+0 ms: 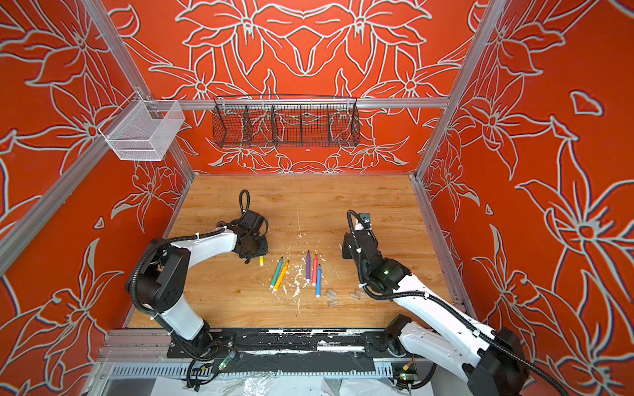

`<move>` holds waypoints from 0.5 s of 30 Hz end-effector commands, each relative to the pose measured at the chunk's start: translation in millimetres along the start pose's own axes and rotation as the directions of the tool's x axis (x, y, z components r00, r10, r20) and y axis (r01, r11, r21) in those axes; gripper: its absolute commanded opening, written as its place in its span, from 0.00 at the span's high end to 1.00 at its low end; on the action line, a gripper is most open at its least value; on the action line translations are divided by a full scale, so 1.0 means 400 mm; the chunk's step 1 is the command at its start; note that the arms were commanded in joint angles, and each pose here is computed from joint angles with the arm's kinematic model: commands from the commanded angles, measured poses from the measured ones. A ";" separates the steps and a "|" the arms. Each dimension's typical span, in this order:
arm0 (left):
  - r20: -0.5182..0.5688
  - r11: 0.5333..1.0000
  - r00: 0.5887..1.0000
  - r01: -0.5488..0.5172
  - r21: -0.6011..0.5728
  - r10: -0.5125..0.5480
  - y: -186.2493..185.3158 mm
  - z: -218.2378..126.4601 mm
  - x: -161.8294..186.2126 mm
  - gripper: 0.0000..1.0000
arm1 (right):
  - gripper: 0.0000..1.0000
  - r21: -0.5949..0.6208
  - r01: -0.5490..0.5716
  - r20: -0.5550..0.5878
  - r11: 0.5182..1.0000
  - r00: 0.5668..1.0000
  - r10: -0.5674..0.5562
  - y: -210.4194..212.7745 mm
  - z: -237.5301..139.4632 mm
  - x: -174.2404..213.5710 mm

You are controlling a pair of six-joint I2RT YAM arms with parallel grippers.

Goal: Insert the pens into the pen caps
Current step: 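Lower the capped yellow marker to the table and release it with the left gripper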

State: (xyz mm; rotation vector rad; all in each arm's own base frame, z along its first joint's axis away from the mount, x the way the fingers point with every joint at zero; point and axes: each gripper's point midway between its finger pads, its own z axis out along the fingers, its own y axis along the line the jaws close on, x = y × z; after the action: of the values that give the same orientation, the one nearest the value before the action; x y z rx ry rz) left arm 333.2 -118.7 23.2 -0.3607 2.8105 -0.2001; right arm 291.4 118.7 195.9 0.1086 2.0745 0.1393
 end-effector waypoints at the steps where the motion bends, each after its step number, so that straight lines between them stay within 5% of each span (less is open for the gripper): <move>1: -0.053 0.999 0.999 -0.003 -0.038 0.001 0.027 -0.004 0.037 0.63 | 0.48 -0.004 -0.028 0.004 1.000 1.000 0.028 0.001 -0.008 -0.021; 11: 0.114 0.995 0.993 -0.017 0.100 0.005 -0.010 -0.111 -0.001 0.58 | 0.48 -0.005 -0.039 -0.004 0.999 0.999 0.039 -0.002 -0.009 -0.022; 15: 0.199 0.978 0.977 -0.113 0.175 0.077 -0.059 -0.177 0.000 0.58 | 0.48 -0.013 -0.043 -0.010 0.999 0.999 0.043 0.000 -0.009 -0.020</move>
State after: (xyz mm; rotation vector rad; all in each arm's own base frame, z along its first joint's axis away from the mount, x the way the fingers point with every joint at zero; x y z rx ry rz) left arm 315.6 -120.6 74.5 -0.2905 2.6568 -0.3267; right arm 290.4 116.6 192.2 0.1215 2.0953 0.1460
